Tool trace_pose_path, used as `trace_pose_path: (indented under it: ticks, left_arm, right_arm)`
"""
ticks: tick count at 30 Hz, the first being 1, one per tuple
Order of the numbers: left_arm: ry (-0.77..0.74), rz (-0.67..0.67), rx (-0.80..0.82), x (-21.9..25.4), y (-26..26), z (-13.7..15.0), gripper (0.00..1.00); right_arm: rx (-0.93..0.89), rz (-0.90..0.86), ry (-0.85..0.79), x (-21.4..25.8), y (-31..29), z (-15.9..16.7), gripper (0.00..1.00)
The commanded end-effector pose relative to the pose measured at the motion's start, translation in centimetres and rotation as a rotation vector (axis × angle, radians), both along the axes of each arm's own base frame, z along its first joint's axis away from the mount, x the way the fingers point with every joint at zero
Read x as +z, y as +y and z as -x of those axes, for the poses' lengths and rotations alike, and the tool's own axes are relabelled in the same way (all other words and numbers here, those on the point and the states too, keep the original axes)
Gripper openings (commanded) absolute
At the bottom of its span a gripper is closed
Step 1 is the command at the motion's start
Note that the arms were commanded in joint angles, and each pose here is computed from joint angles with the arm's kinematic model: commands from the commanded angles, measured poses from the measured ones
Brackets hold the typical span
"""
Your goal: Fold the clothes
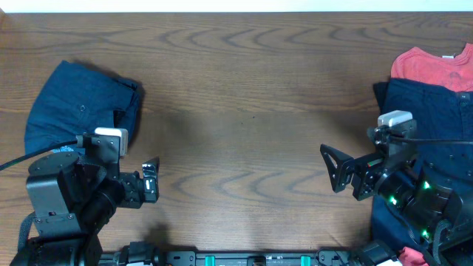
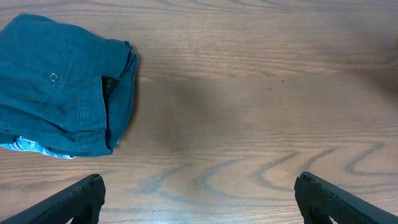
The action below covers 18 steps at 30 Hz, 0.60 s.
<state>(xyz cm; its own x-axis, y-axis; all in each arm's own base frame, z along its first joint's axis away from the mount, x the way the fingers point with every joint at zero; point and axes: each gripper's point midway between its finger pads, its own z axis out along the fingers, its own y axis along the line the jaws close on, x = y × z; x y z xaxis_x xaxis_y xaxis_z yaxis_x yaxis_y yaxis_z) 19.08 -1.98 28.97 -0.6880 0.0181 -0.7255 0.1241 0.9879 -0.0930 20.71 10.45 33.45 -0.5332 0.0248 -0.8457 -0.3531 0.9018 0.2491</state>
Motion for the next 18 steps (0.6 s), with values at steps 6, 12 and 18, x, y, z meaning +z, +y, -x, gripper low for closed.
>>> trace_pose_path:
  ticks: [6, 12, 18]
  left_arm:
    - [-0.010, -0.016, -0.001, 0.3, 0.1, 0.0, 0.98]
    - [-0.010, -0.016, -0.001, 0.3, 0.1, 0.0, 0.98]
    - [-0.010, -0.016, -0.001, 0.3, 0.1, 0.0, 0.98]
  right_arm:
    - [-0.003, 0.106, -0.041, -0.1, -0.9, -0.2, 0.99]
    - [0.063, 0.215, -0.183, 0.9, -0.7, -1.1, 0.99]
    - [0.021, 0.182, -0.372, 1.1, -1.2, -2.7, 0.99]
